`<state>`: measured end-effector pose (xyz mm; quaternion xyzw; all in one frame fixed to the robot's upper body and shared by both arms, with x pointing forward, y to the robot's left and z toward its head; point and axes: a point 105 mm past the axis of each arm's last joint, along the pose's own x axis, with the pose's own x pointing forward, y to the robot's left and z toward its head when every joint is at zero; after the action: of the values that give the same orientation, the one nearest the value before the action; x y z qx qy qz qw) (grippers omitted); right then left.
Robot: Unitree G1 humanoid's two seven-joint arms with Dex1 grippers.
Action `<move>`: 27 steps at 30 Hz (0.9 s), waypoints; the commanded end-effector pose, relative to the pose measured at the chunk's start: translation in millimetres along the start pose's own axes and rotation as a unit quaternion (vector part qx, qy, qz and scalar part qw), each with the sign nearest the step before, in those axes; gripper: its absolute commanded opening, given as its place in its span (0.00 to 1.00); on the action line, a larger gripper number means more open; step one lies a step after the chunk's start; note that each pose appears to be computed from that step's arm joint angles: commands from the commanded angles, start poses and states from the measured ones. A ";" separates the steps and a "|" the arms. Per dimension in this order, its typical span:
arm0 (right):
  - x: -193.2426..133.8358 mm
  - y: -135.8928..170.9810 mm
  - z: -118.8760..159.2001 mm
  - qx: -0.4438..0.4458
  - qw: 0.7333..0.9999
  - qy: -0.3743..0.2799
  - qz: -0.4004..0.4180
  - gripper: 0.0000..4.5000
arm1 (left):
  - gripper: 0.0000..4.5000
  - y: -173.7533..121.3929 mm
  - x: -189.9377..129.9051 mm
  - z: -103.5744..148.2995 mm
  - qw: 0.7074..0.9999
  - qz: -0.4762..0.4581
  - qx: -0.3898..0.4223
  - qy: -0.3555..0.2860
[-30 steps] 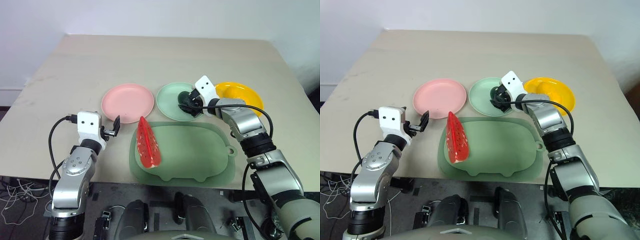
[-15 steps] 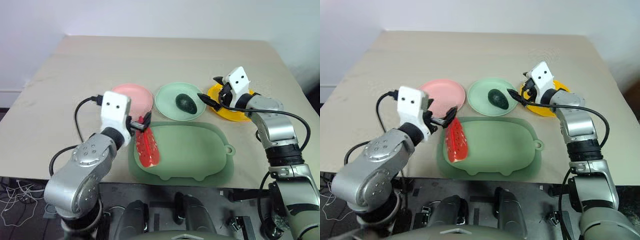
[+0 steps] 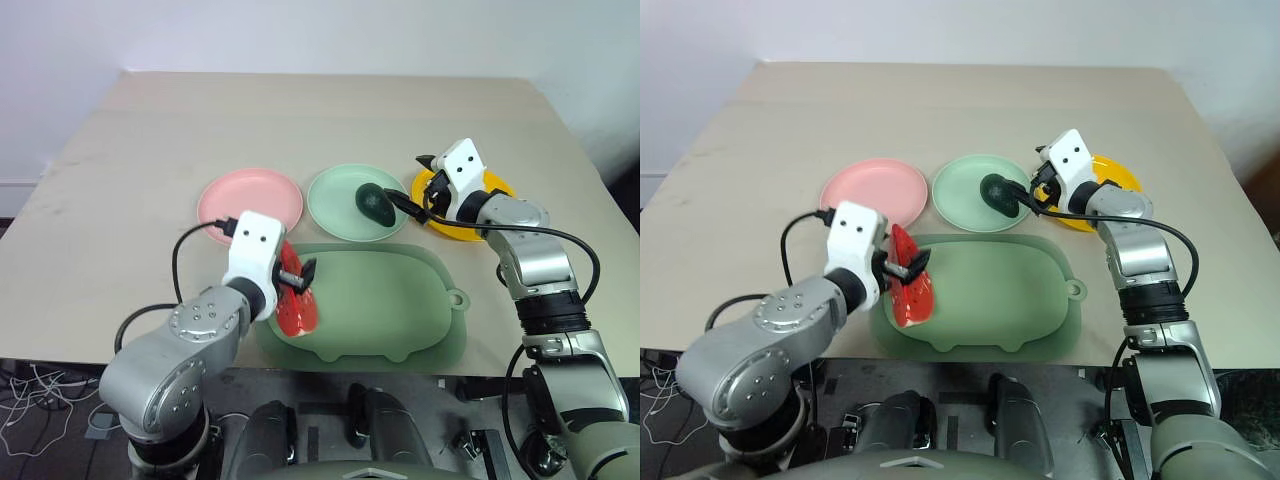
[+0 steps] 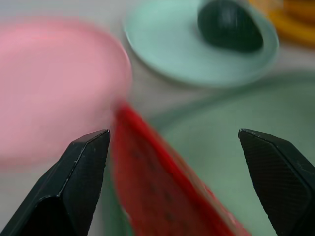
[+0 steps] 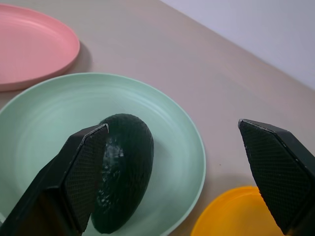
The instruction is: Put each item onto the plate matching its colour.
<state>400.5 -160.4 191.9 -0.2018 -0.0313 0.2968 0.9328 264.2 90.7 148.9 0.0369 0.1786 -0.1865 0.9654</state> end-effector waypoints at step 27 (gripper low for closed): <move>-13.8 -30.5 18.2 -0.021 0.995 -0.027 -0.093 1.00 | 0.79 34.2 30.3 74.5 0.996 0.054 -0.052 -0.052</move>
<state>401.1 -175.1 195.5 -0.2038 -0.0428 0.2383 0.9486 318.2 90.1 206.1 -0.0075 0.1308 -0.1555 0.9791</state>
